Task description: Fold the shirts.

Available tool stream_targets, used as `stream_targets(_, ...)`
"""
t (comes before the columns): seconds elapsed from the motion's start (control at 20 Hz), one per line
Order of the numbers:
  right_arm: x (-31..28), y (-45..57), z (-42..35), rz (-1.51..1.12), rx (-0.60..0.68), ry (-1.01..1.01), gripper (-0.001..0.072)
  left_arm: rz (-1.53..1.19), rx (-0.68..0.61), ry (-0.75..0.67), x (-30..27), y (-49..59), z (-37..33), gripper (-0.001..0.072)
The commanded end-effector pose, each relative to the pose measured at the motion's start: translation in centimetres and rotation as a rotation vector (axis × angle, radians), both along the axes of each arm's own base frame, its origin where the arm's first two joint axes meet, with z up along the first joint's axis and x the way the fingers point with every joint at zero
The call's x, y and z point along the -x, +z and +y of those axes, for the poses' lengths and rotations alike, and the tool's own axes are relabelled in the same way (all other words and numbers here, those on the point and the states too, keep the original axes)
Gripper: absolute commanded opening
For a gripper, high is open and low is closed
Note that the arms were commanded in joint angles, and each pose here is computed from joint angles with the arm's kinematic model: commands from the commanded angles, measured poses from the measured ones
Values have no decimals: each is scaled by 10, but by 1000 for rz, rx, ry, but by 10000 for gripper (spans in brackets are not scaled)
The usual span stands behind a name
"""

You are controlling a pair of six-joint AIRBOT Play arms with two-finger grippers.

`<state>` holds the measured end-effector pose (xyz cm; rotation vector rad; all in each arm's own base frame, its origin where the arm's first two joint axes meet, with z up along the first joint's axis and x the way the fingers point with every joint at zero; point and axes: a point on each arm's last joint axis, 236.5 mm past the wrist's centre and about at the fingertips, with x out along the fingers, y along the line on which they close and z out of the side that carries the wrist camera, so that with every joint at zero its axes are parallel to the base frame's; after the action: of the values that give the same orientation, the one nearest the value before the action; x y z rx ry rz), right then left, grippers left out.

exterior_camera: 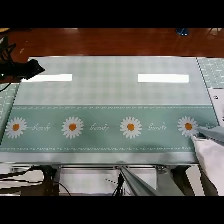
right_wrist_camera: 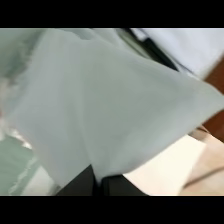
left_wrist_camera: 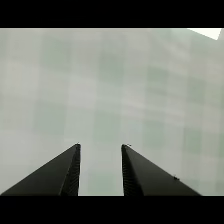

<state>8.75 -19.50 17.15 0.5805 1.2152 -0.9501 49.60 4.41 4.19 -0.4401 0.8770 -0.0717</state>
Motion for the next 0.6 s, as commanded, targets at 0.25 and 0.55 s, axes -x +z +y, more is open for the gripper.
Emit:
stream_targets(0.25, 92, -36, 5, 378, -13, -129, 21, -273, -131, 294, -42, 38, 105, 328)
stream_targets(0.55, 149, -84, 31, 677, -138, -47, 70, -280, -148, 375, -30, 41, 147, 328)
